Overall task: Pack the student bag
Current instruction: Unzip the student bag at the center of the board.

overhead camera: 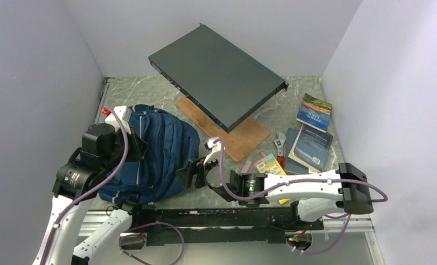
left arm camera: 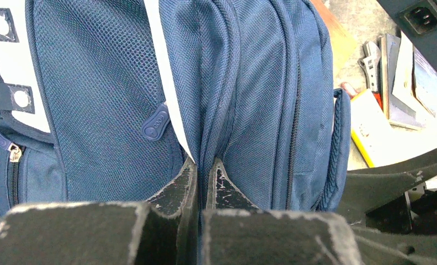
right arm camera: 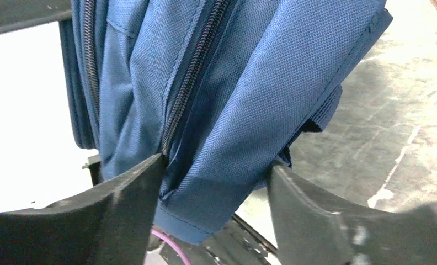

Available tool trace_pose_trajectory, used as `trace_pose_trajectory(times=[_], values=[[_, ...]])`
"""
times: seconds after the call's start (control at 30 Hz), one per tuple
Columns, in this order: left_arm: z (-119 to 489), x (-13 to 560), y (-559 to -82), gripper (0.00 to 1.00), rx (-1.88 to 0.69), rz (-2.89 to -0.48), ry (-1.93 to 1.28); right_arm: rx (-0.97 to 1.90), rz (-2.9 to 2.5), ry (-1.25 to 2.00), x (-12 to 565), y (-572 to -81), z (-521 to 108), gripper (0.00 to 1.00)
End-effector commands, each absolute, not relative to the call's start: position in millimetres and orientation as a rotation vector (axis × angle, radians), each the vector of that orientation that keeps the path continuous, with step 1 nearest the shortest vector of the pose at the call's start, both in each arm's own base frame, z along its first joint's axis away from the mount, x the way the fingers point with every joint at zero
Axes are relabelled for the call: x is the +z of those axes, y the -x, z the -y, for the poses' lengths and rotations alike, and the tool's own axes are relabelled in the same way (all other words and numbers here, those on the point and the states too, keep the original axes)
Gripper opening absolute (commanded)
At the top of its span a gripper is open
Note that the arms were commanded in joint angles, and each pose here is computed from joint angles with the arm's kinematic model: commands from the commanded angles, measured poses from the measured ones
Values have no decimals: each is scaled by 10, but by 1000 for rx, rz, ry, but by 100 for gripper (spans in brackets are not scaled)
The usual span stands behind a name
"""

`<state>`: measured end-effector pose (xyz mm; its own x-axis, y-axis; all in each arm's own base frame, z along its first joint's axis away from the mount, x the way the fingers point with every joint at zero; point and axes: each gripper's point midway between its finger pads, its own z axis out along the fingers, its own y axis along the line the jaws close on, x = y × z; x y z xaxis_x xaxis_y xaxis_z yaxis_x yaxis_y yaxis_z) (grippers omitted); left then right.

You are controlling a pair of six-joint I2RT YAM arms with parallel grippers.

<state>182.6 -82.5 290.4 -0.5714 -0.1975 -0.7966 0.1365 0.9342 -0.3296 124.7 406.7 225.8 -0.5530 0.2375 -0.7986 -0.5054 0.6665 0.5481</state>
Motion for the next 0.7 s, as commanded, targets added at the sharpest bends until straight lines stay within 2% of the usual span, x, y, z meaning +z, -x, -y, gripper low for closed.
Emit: trace_pose_trajectory(times=[0.0, 0.13, 0.17, 0.2, 0.23, 0.3, 0.33, 0.37, 0.4, 0.5, 0.67], values=[[968, 3765, -1936, 0, -591, -1828, 27, 1109, -1826, 269, 2693, -1186, -4291, 57], [927, 3642, -1929, 0, -556, -1875, 34, 1124, -1763, 250, 3024, -1240, -4338, 8], [905, 3580, -1932, 8, -534, -1904, 36, 1134, -1740, 244, 3125, -1252, -4341, 0], [886, 3519, -1936, 24, -512, -1937, 38, 1140, -1723, 241, 3193, -1260, -4339, 0], [854, 3441, -1907, 45, -486, -1978, 38, 1148, -1707, 239, 3256, -1267, -4337, 0], [827, 3343, -1855, 80, -464, -2027, 31, 1170, -1693, 225, 3339, -1292, -4328, 0], [841, 3310, -1825, 94, -472, -2039, 18, 1185, -1690, 223, 3359, -1307, -4333, 0], [878, 3297, -1795, 99, -498, -2038, -3, 1209, -1686, 222, 3387, -1310, -4341, 0], [932, 3286, -1765, 100, -535, -2032, -23, 1231, -1676, 221, 3412, -1319, -4356, 0], [1180, 3202, -1731, 100, -683, -2034, -106, 1272, -1656, 252, 3444, -1301, -4413, 0], [1316, 2906, -1894, 98, -706, -2138, -144, 1282, -1646, 310, 3471, -1251, -4474, 0]])
